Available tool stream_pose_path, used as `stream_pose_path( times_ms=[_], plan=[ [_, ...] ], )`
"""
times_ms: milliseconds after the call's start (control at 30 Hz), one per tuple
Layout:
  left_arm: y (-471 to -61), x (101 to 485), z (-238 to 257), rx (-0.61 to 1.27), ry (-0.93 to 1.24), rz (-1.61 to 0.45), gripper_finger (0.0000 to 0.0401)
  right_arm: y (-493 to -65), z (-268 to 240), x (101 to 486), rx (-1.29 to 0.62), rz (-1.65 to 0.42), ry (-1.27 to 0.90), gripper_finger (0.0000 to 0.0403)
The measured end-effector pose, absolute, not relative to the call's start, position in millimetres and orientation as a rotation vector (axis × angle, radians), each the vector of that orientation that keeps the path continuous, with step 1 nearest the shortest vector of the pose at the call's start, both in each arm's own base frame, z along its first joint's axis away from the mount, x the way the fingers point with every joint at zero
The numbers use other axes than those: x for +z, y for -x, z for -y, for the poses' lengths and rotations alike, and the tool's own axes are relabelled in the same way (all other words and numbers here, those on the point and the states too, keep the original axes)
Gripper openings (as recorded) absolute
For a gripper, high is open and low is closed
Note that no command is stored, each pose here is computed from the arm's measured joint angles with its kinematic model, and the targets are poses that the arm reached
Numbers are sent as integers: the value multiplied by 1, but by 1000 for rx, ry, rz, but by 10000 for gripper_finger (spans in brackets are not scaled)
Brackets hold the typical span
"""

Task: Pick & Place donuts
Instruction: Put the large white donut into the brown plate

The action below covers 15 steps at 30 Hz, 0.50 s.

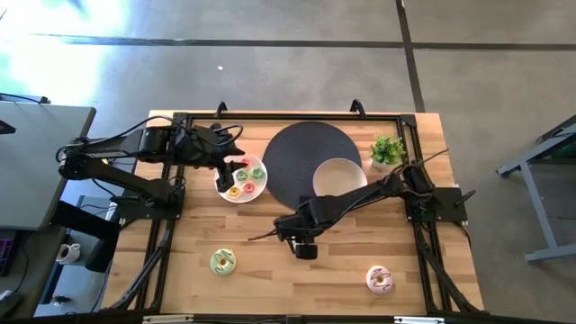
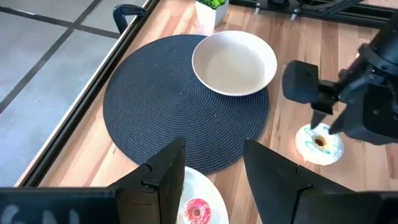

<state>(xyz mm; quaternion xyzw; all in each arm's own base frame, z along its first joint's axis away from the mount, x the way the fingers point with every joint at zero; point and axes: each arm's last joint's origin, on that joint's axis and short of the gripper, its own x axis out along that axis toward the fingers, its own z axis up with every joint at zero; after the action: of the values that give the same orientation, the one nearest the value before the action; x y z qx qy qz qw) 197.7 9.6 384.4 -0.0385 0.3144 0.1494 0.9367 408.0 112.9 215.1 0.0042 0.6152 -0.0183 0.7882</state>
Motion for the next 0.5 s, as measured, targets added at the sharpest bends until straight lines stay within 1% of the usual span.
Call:
stream_pose_path(
  times_ms=[100,233,333,500],
  plan=[
    [-198,384,-9,304,85,-643,161,-408,-113,207,-14,-1320,-34,136],
    [-198,384,-9,304,85,-643,161,-402,-110,183,-20,-1356,-51,136],
    [-198,384,-9,304,85,-643,161,-399,-104,164,-9,-1365,-98,136],
    [-198,384,-9,304,86,-642,161,-397,-93,145,17,-1336,-172,136]
  ],
)
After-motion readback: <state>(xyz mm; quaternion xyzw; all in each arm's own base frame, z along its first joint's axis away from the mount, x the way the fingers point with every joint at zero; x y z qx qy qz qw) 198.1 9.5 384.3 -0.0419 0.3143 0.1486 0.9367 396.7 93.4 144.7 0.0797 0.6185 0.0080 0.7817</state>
